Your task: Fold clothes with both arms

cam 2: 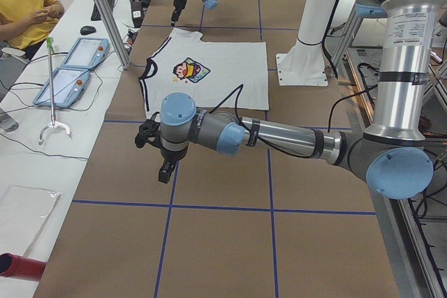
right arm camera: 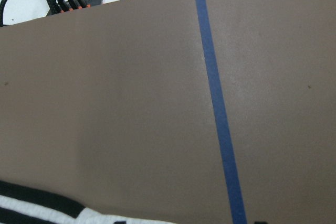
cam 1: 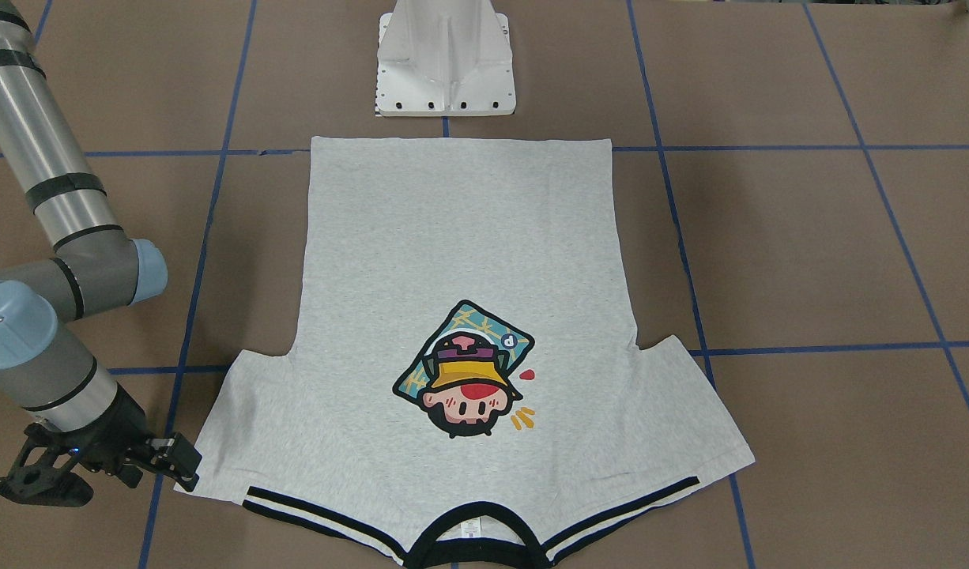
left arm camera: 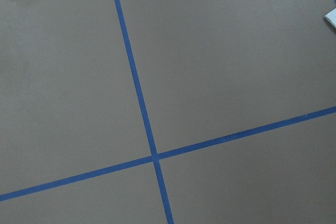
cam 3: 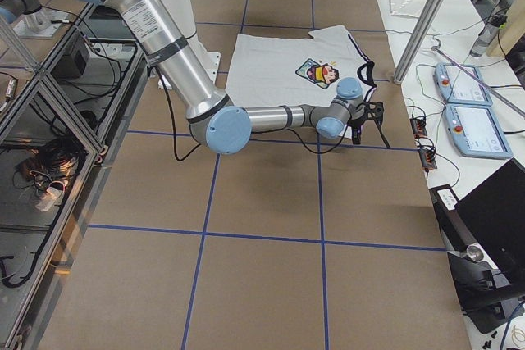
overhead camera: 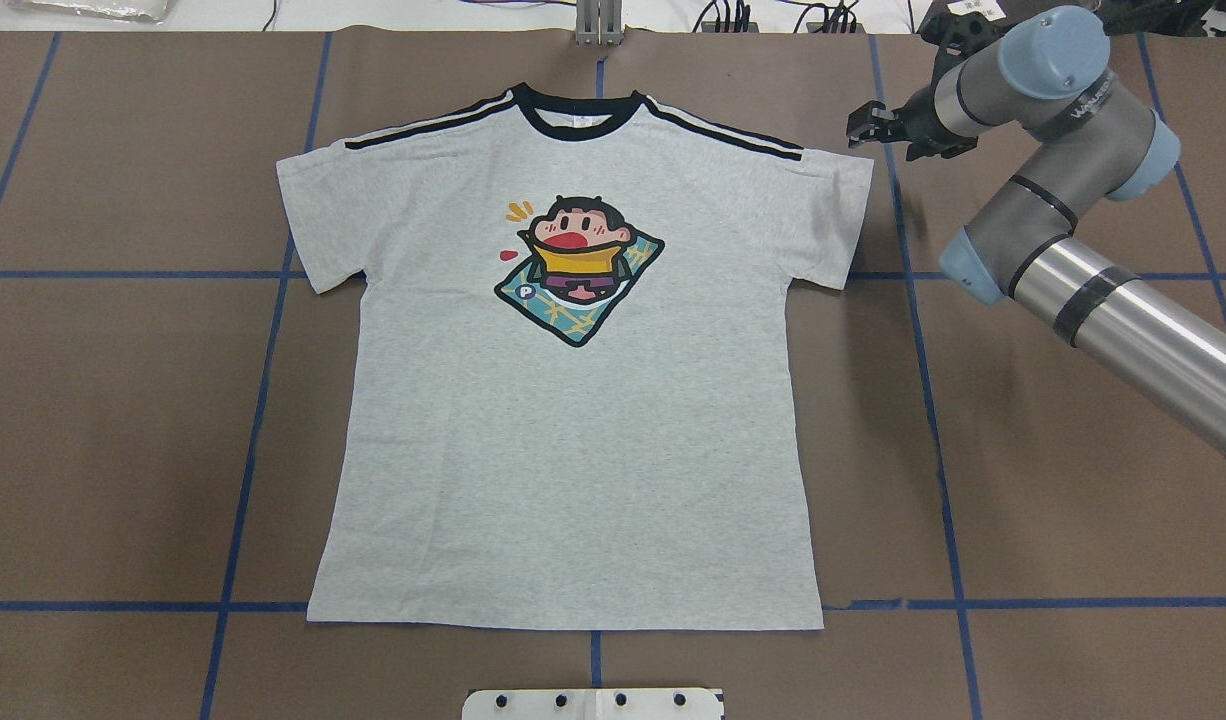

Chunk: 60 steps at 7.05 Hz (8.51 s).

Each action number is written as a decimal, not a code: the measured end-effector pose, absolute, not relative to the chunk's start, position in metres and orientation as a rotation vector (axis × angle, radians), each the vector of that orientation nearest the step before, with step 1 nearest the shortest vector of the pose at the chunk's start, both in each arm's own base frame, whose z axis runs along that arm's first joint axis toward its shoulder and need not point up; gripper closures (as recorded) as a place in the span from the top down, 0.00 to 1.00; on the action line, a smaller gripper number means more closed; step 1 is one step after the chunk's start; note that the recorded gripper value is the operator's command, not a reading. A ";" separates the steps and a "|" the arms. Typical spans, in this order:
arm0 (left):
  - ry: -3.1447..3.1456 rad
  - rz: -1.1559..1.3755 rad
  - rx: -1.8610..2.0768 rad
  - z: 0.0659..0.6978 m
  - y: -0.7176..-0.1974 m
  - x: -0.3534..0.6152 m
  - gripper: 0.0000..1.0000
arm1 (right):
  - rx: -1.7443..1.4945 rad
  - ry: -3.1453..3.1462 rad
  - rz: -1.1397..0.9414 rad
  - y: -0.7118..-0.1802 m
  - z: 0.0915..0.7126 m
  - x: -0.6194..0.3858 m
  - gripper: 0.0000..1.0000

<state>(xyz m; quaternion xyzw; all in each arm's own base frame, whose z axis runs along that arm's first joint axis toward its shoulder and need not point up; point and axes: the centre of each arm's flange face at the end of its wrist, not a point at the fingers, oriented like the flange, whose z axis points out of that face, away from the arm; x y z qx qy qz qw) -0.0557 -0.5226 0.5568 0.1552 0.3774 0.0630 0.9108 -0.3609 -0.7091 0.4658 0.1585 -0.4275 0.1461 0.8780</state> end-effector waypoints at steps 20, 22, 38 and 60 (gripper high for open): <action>0.779 0.123 0.330 0.548 -0.522 -0.056 1.00 | 0.304 -0.932 0.438 -0.676 0.289 -0.502 0.00; 0.779 0.124 0.335 0.545 -0.522 -0.056 1.00 | 0.327 -0.865 0.474 -0.693 0.289 -0.528 0.00; 1.059 -0.009 0.122 0.472 -0.653 0.204 0.94 | 0.213 -1.002 0.292 -0.547 0.297 -0.311 1.00; 1.141 -0.371 0.214 0.346 -0.679 0.424 0.00 | 0.221 -0.975 0.276 -0.529 0.327 -0.284 1.00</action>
